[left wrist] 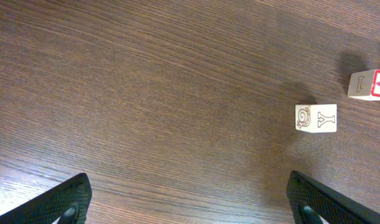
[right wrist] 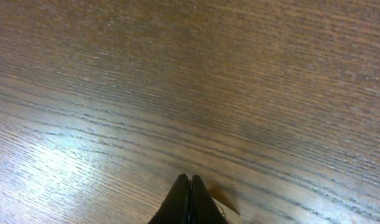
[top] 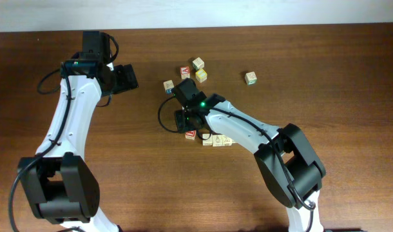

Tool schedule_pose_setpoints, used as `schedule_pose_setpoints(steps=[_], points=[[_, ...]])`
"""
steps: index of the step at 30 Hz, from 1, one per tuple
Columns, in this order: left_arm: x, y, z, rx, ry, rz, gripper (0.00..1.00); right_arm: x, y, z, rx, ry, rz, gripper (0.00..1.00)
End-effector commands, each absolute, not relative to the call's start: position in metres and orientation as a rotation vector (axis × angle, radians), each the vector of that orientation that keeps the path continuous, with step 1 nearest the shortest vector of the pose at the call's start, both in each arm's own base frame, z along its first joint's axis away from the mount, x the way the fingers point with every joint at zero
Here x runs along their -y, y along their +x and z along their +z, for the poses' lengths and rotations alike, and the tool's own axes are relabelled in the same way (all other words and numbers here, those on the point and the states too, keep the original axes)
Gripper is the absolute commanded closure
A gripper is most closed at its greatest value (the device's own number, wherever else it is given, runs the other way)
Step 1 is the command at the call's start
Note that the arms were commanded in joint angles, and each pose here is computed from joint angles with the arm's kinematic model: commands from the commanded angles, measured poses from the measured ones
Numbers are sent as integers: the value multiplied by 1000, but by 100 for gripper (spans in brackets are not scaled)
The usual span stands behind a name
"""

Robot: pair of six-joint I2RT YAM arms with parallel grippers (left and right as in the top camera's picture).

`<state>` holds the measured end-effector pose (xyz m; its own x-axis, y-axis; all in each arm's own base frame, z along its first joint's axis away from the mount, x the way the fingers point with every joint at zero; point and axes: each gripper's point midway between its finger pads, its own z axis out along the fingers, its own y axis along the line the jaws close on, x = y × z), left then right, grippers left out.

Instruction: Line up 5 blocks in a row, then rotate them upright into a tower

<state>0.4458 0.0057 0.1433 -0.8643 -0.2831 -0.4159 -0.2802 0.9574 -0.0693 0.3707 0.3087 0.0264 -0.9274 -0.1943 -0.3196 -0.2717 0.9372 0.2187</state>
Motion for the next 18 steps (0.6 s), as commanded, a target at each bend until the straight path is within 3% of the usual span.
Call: schedule_pose_setpoints(steps=[1,18], points=[[-9,447,142,-2678,-431,9,1,-311,367,26,-2819,-345,390,96],[-9,444,140,-2687,-432,11,1,-308,347,21,-2902,-387,421,96]])
